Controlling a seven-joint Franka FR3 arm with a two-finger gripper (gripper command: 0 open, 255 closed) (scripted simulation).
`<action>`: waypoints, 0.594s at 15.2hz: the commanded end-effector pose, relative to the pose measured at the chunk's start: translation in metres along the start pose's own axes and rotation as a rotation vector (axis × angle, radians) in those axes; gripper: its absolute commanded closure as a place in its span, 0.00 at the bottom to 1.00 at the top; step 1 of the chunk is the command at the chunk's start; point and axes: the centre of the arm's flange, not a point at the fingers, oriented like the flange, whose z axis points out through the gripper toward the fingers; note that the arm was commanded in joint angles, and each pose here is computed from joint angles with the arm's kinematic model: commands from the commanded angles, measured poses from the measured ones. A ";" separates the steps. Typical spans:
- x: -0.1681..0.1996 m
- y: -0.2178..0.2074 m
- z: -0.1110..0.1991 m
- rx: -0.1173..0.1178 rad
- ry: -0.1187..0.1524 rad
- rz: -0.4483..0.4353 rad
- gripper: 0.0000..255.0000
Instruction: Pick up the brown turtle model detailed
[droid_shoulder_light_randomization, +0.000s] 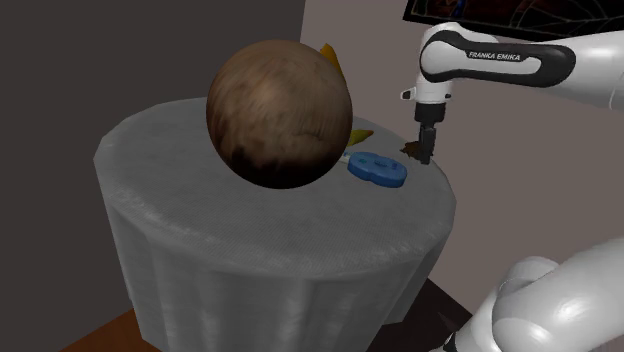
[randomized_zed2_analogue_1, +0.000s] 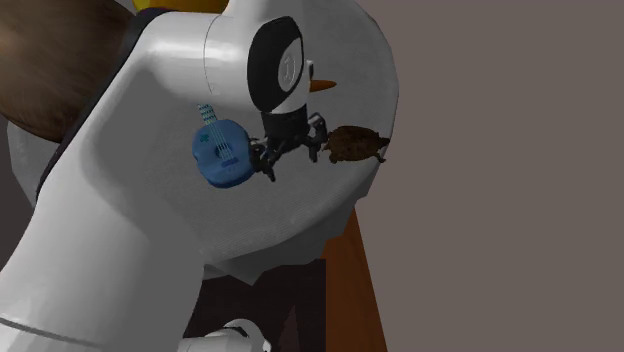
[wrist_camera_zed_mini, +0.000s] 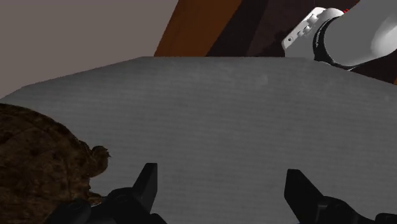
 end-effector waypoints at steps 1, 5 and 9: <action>0.010 0.022 -0.007 -0.017 -0.032 -0.083 0.00; 0.034 0.064 -0.019 -0.051 -0.091 -0.236 0.00; 0.059 0.097 -0.029 -0.080 -0.142 -0.367 0.00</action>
